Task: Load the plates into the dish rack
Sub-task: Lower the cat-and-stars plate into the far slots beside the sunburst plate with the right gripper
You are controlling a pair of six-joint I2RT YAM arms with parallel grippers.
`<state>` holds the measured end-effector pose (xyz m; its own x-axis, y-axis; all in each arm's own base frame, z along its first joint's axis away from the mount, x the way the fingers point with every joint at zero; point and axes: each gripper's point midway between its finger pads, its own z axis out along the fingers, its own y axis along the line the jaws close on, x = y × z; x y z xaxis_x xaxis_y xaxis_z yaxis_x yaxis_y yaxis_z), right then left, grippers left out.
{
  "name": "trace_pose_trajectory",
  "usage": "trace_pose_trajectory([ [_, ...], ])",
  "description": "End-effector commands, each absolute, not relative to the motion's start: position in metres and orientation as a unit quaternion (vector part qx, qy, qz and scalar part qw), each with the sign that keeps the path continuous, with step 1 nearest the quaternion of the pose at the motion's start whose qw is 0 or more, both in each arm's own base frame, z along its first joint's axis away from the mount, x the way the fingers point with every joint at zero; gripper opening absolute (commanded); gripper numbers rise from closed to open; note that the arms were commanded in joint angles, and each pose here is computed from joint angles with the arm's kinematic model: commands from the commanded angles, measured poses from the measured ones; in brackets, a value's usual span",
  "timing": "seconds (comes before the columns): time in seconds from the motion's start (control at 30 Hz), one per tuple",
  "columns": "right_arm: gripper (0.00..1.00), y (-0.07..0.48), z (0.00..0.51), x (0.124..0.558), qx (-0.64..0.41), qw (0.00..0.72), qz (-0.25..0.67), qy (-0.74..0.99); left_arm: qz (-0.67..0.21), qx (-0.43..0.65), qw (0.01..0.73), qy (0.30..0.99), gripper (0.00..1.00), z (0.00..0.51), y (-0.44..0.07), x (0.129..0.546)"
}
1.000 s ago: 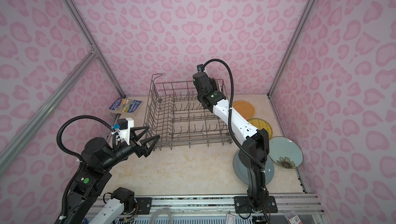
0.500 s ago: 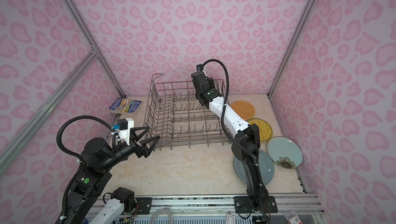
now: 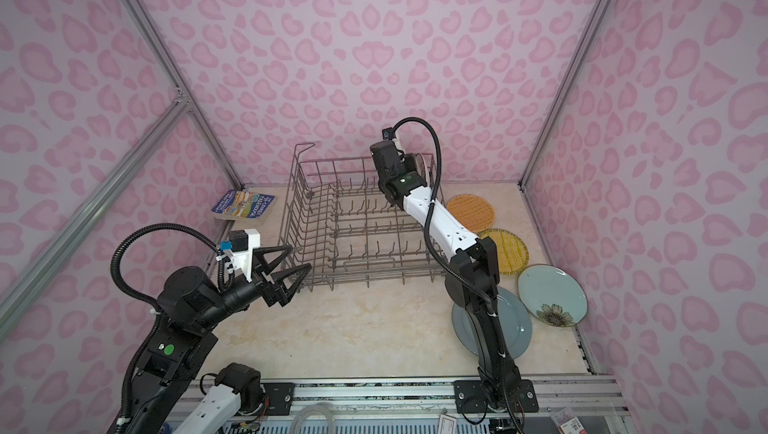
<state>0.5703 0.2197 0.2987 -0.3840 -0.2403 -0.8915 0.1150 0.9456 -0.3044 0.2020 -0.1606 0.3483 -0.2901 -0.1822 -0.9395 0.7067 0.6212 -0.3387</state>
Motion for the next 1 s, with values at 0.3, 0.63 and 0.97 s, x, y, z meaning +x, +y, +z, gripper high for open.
trace_pose_trajectory([
  [0.3, 0.0, 0.22, 0.298, 0.582, 0.0, 0.575, -0.15, 0.804, -0.397, 0.194, 0.575, 0.688, 0.97, 0.354, -0.162, 0.202],
  [0.63, 0.0, 0.221, 0.272, 0.582, 0.013, 0.555, -0.146, 0.819, -0.399, 0.195, 0.576, 0.687, 0.97, 0.356, -0.162, 0.201],
  [0.97, 0.0, 0.226, 0.246, 0.58, 0.016, 0.536, -0.142, 0.832, -0.399, 0.195, 0.577, 0.685, 0.97, 0.357, -0.162, 0.2],
])
